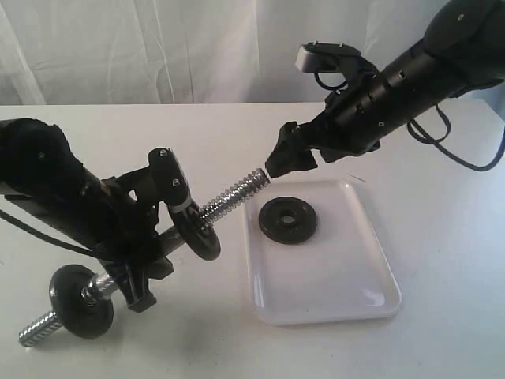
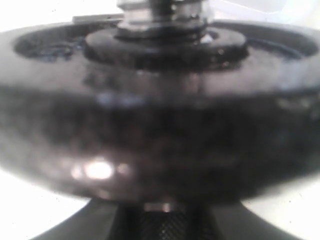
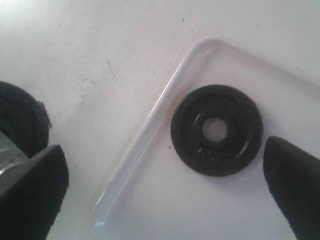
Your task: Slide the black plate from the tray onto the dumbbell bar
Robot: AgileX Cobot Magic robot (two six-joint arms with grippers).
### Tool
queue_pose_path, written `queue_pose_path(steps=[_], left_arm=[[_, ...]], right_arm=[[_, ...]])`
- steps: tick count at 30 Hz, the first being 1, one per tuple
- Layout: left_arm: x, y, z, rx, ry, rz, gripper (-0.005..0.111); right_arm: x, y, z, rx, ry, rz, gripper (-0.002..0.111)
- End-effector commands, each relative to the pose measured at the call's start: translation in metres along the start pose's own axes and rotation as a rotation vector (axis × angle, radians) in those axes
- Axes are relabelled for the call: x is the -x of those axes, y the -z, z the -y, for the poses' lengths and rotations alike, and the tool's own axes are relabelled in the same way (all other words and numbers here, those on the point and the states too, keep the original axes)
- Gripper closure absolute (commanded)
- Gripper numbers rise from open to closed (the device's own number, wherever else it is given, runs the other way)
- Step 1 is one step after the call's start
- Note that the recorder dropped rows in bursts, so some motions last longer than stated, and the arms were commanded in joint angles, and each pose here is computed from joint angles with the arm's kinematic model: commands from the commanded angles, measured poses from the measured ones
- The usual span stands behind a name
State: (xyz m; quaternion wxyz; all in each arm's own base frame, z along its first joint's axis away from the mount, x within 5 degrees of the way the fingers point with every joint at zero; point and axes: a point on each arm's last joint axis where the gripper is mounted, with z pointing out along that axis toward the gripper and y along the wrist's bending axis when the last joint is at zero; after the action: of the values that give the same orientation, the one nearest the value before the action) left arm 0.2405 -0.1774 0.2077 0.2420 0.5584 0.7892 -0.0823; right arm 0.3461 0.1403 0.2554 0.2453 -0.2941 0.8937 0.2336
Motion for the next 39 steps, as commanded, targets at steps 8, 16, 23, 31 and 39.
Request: queue_pose_path(steps=[8,16,23,31,39], left_arm=[[0.011,0.022,-0.008,0.097,0.031,0.068,0.107],[0.011,0.022,-0.009,0.099,0.03,0.069,0.107],[0.011,0.022,-0.009,0.106,0.03,0.076,0.107],[0.011,0.022,-0.009,0.106,0.037,0.077,0.107],[0.011,0.022,-0.009,0.099,0.041,0.07,0.107]], right_arm=[[0.012,-0.006,0.016,-0.13,-0.002,0.136,0.005],[-0.007,-0.046,0.026,-0.063,-0.046,-0.004,0.005],[-0.016,-0.07,0.019,-0.059,0.088,-0.097,0.005],[-0.001,-0.077,0.002,-0.107,0.223,-0.102,0.005],[0.002,-0.091,0.006,-0.154,0.261,-0.21,0.005]])
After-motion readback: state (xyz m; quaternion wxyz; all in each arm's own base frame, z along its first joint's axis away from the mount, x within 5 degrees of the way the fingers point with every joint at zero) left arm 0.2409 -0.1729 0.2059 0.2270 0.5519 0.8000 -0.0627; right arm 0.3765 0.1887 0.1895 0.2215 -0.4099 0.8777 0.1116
